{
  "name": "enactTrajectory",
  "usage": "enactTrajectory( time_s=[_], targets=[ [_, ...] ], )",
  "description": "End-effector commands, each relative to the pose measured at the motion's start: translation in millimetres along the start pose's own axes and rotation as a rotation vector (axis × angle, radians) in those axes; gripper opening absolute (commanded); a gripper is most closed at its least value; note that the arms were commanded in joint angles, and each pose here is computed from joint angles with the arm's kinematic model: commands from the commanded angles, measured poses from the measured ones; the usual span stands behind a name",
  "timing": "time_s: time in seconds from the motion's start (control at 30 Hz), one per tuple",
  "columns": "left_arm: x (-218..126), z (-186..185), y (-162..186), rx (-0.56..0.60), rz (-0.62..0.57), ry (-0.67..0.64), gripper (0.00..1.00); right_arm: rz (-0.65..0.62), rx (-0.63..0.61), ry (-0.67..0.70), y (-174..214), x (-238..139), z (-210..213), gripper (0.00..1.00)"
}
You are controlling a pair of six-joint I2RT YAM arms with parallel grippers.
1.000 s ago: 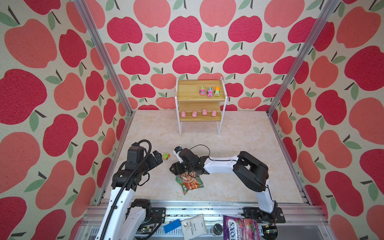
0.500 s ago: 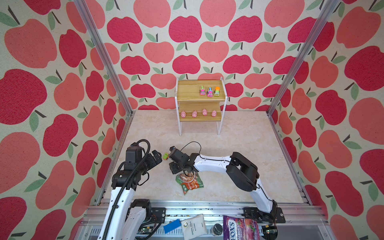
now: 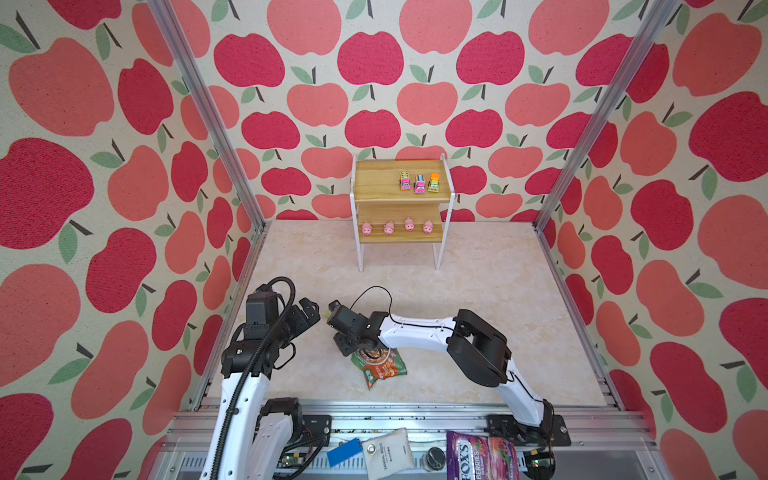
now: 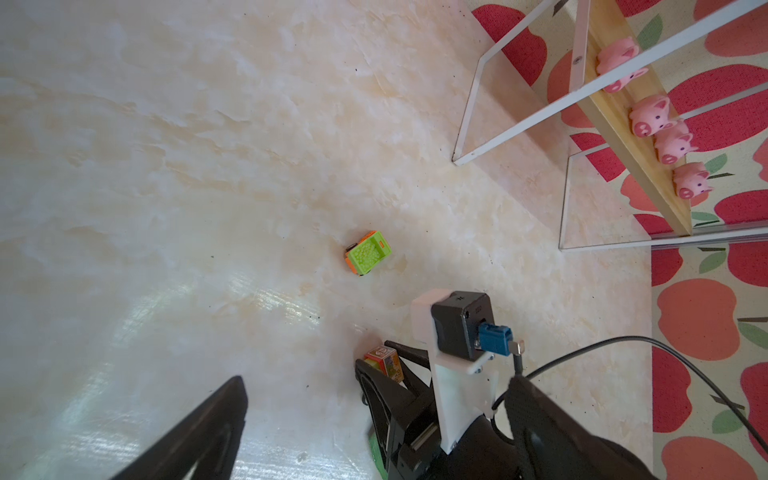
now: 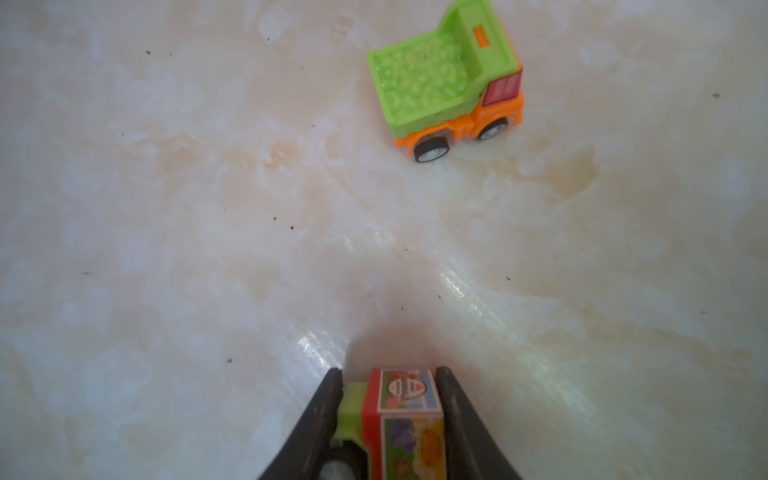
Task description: Place and organize the plastic toys onto the shelf
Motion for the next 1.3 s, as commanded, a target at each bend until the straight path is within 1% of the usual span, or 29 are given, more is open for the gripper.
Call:
enactTrajectory(
  time_s=[0.0,0.17,0.33,0.43,0.57,0.6,0.67,0.77,0.97,1.07,1.27],
  targets=[
    [-5.7,-6.5,-13.2,0.005,-0.037,0.04,0.99,-0.06,-0.081,0.04,-11.4,-16.5,-0.6,0.36],
    [-4.1,-5.2,-18.3,-0.011,-0.04,0.045,0.99,-0.168,-0.154,0.11,-32.7,-46.2,-6.5,0.36],
    [-1.0,-8.6,-22.3,-0.017,-0.038,0.071,0.99,-0.262,-0.222,0.227,-44.0,-81.4,-29.1,0.36],
    [1.9,-12.6,-24.0,-0.026,-0.031,0.103,0.99,-0.273,-0.243,0.324,-38.8,-95.3,-57.6,0.36],
    [4.7,-15.8,-25.4,-0.024,-0.029,0.124,0.99,-0.248,-0.305,0.504,-16.5,-101.4,-103.8,0.36],
    [5.6,-16.2,-25.3,-0.024,-0.027,0.127,0.99,-0.236,-0.29,0.57,-17.4,-102.4,-127.5,0.36],
    [8.0,-17.3,-25.3,-0.023,-0.021,0.132,0.99,-0.218,-0.293,0.655,-9.1,-106.1,-153.7,0.36],
    [12.2,-20.1,-25.2,-0.023,-0.015,0.145,0.99,-0.199,-0.288,0.731,-3.0,-107.5,-181.7,0.36],
    [17.1,-28.9,-27.6,-0.003,-0.004,0.159,0.99,-0.131,-0.335,0.888,-5.5,-94.0,-212.2,0.36],
    [18.2,-32.8,-28.6,0.008,0.002,0.163,0.99,-0.096,-0.373,0.937,-6.3,-83.6,-218.6,0.36],
    [21.4,-34.4,-30.2,0.017,0.011,0.167,0.99,-0.042,-0.464,1.004,-1.4,-58.3,-217.6,0.36]
  ],
)
Point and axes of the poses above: each gripper's point midway between its finger pads, its own x axis out along the fingers, its own z axis along the line the jaws close on, y = z × x, the point moved 5 cm from there along -x, back along the fingers, and after that the axes turned 13 degrees about x, right-handed, at the moved point
